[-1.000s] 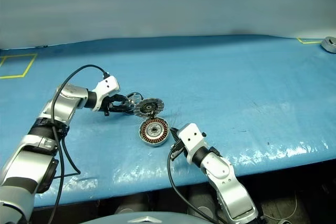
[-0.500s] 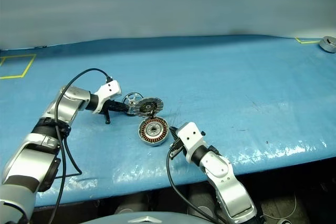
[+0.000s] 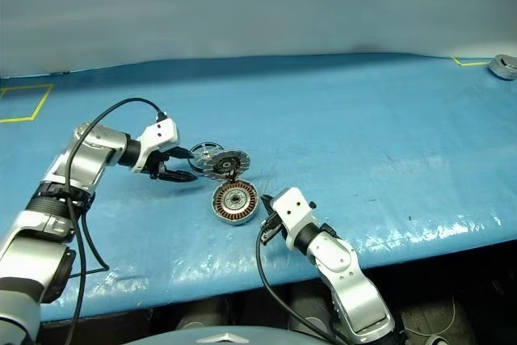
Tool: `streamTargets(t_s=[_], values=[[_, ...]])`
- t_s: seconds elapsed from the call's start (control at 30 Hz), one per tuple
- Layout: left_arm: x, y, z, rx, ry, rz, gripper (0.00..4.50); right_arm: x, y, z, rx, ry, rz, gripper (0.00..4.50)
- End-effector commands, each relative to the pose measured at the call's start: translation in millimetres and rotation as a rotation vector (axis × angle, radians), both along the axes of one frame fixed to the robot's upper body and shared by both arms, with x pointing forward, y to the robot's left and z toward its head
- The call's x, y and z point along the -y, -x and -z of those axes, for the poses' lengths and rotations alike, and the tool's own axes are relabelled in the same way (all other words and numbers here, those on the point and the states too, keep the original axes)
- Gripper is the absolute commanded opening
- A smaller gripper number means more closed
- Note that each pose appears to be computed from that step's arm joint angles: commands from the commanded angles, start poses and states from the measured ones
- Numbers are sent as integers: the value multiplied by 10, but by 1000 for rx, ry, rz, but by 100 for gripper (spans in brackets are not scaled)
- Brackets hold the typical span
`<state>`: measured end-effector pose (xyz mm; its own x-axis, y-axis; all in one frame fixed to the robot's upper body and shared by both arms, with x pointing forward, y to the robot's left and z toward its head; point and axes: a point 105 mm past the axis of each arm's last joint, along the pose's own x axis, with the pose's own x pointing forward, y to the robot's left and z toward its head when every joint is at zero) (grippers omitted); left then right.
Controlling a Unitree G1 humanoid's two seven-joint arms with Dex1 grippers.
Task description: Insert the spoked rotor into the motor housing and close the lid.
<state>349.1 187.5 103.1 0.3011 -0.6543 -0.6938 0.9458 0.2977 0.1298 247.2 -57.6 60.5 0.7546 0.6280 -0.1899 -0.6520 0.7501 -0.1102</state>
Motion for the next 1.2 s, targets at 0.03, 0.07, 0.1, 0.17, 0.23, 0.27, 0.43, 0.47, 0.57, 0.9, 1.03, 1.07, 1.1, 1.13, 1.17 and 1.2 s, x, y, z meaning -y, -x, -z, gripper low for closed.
streamTargets(t_s=[0.03,0.07,0.1,0.17,0.23,0.27,0.43,0.47,0.57,0.9,1.03,1.07,1.1,1.13,1.17,1.2], values=[[4,-45,-231,81,28,-4,326,-14,-9,-58,19,-14,-2,0],[24,-81,-272,110,37,-10,326,-18,-8,-52,18,-12,-5,0],[53,-127,-323,149,47,-12,326,-23,-10,-49,18,-11,-7,0],[93,-200,-397,206,47,-14,326,-29,-19,-51,19,-10,-8,0],[104,-255,-458,234,45,-17,326,-27,-22,-54,22,-10,-5,0],[103,-277,-481,242,44,-21,326,-25,-23,-55,22,-11,-3,0],[79,-454,-484,319,-9,-66,326,-19,-12,-44,21,-11,7,0],[89,-471,-458,323,-16,-65,326,-17,-12,-44,21,-11,10,0],[132,-500,-332,296,-32,-62,326,-11,-18,-42,21,-12,18,0],[143,-536,-16,200,-66,-123,326,10,-30,-36,27,2,28,0],[158,-504,37,174,-67,-118,326,3,-29,-29,29,13,19,0],[162,-493,45,170,-65,-113,326,-1,-29,-27,29,14,16,0],[166,-482,52,165,-62,-109,326,-6,-29,-26,29,15,15,0],[167,-469,58,159,-61,-104,326,-10,-28,-26,28,15,13,0],[167,-454,66,154,-64,-95,326,-13,-28,-25,28,16,12,0],[166,-439,73,150,-68,-84,326,-17,-26,-22,27,17,10,0]])
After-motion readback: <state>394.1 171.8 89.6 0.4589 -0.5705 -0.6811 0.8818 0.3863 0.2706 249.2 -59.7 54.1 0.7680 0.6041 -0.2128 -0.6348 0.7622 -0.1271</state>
